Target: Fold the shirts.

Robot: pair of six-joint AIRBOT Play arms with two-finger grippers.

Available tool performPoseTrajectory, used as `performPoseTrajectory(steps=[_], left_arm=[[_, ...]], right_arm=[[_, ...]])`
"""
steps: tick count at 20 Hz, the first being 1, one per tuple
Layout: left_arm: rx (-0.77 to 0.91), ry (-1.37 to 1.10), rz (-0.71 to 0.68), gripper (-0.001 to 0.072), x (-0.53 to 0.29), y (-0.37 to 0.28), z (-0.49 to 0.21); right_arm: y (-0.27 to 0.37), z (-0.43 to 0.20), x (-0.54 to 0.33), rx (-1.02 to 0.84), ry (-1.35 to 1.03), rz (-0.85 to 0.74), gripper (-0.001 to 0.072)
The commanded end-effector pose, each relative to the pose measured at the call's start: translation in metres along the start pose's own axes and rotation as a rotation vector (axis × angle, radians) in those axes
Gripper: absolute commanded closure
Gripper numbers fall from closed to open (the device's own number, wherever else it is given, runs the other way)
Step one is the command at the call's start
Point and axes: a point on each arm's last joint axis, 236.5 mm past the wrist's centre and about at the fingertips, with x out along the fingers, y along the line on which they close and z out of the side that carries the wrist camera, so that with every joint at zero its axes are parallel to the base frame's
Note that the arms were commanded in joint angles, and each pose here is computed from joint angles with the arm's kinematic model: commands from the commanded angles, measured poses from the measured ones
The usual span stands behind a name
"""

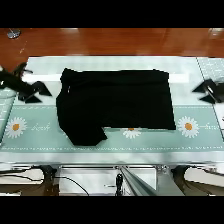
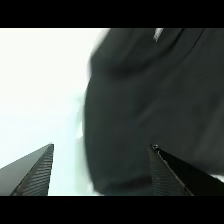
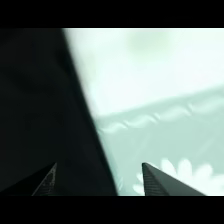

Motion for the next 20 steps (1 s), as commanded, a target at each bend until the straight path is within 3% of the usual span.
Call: performPoseTrajectory(steps=[1,4,7,15,17,18,19,20], left_arm=[[-0.133,-0.046,-0.071,0.0007,0.016,0.023,-0.052],[-0.188,-0.184,-0.194,0.0008,0.026,0.010,-0.072],[-0.220,-0.170,-0.266,0.0007,0.047,-0.003,-0.093],[-0.129,-0.062,-0.302,0.0008,0.090,-0.043,-0.115],[-0.038,-0.045,-0.294,0.0009,0.097,-0.047,-0.120],[-0.028,-0.045,-0.293,0.0092,0.097,-0.048,-0.120],[-0.026,-0.047,-0.293,0.0509,0.097,-0.049,-0.119],[-0.027,-0.048,-0.294,0.0679,0.096,-0.049,-0.119]], right_arm=[[-0.023,-0.068,0.014,0.066,-0.046,-0.008,0.0094],[0.000,-0.099,0.030,0.111,-0.118,0.113,0.0094],[0.014,-0.116,0.034,0.102,-0.071,0.179,0.0094],[0.018,-0.125,0.033,0.126,-0.027,0.195,0.0094],[-0.002,-0.111,0.024,0.149,-0.065,0.100,0.0094],[-0.016,-0.105,0.013,0.172,-0.079,0.035,0.0093],[-0.035,-0.102,0.002,0.172,-0.081,-0.045,0.0093],[-0.054,-0.108,-0.007,0.188,-0.058,-0.124,0.0093]])
